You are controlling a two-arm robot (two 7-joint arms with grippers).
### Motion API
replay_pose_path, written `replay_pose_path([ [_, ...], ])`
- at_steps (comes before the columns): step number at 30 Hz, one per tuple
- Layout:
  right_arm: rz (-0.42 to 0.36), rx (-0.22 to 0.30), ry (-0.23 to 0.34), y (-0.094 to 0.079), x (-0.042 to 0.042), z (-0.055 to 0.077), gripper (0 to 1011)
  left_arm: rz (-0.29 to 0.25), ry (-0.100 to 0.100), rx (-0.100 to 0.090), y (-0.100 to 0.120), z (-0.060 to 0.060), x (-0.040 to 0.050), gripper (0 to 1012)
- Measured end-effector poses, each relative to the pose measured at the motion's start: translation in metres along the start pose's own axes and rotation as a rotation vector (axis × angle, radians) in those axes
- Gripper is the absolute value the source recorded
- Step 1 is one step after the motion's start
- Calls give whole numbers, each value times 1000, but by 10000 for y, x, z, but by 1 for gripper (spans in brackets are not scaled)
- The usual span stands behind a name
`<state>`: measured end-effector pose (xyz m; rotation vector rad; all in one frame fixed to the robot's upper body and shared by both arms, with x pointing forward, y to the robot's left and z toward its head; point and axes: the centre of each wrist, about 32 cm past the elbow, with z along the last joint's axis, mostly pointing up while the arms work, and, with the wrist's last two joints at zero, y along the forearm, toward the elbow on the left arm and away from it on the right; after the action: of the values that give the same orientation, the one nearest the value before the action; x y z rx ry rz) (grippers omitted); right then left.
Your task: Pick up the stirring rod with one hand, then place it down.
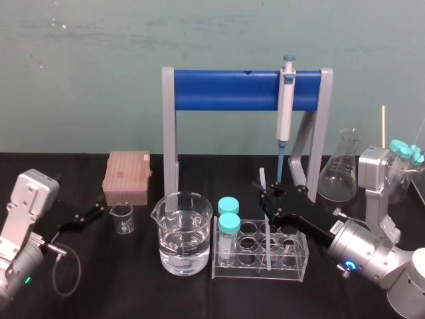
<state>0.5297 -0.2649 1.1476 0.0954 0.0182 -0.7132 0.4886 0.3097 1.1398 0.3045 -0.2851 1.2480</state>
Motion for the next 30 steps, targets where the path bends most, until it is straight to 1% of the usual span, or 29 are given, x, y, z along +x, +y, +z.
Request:
replay_pose_path([
  [8,0,1,1,-1,1,0,71,0,0,0,0,0,0,1000],
  [11,-1,1,1,-2,1,0,99,0,0,0,0,0,0,1000],
  [12,-1,1,1,-2,1,0,152,0,0,0,0,0,0,1000],
  [13,-1,1,1,-3,1,0,171,0,0,0,0,0,0,1000],
  [14,-1,1,2,-3,1,0,227,0,0,0,0,0,0,1000],
  [17,-1,1,2,-3,2,1,299,0,0,0,0,0,0,1000],
  [18,-1,2,2,-3,2,1,347,0,0,0,0,0,0,1000],
  [20,-1,2,2,-3,2,1,384,0,0,0,0,0,0,1000],
  [21,-1,2,2,-3,2,2,440,0,0,0,0,0,0,1000],
  [25,-1,3,2,-3,2,3,550,0,0,0,0,0,0,1000],
  [27,-1,3,1,-3,2,4,630,0,0,0,0,0,-1,1000],
  [28,-1,3,1,-3,2,4,645,0,0,0,0,0,0,1000],
  [30,-1,4,1,-3,2,4,731,0,0,0,0,0,0,1000],
])
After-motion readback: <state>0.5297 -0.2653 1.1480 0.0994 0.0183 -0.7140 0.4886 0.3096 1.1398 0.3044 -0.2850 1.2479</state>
